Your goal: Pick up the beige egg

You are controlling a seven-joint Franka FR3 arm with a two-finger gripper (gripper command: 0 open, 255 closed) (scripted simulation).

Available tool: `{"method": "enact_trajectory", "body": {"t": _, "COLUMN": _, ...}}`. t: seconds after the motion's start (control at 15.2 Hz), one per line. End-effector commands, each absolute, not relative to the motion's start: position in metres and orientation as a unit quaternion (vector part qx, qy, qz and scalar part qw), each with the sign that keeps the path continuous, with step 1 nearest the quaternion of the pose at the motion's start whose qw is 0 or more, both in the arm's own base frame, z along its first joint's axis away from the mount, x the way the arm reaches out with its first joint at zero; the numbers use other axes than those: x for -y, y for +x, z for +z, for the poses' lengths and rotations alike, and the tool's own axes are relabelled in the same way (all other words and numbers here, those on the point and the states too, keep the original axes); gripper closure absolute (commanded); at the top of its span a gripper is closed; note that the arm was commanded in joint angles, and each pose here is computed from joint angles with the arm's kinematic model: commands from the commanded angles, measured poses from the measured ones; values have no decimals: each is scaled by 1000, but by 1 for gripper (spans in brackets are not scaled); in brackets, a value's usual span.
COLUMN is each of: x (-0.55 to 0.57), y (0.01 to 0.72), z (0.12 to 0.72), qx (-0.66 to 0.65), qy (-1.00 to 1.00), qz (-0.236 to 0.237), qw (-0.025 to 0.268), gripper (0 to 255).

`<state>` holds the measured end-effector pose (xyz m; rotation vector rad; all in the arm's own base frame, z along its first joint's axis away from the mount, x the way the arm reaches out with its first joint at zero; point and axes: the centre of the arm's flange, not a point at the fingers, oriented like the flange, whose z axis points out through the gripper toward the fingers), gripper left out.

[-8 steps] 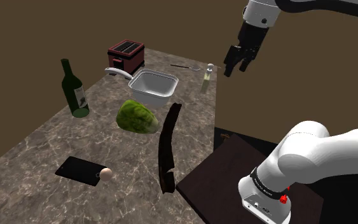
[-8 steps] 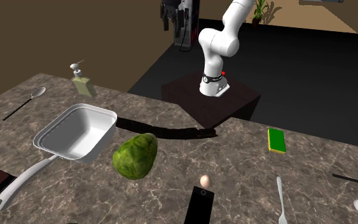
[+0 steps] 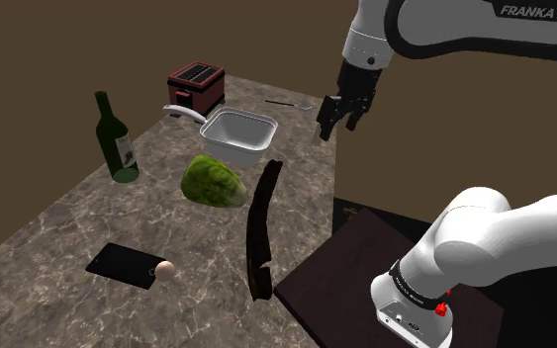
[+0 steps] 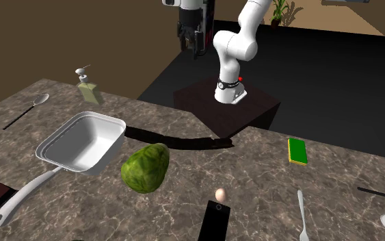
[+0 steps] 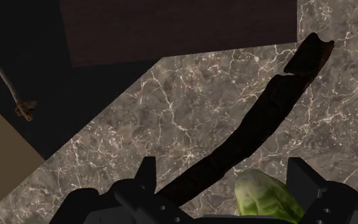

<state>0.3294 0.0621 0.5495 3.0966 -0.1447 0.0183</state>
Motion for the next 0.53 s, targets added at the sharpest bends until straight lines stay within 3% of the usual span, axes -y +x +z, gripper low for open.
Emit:
{"method": "enact_trajectory", "body": {"t": 0.0, "x": -84, "y": 338, "z": 535, "qx": 48, "qy": 999, "qz": 5, "qw": 22, "gripper": 0}}
{"method": "enact_trajectory", "body": {"t": 0.46, "x": -155, "y": 363, "z": 478, "qx": 49, "qy": 998, "qz": 1, "qw": 30, "gripper": 0}}
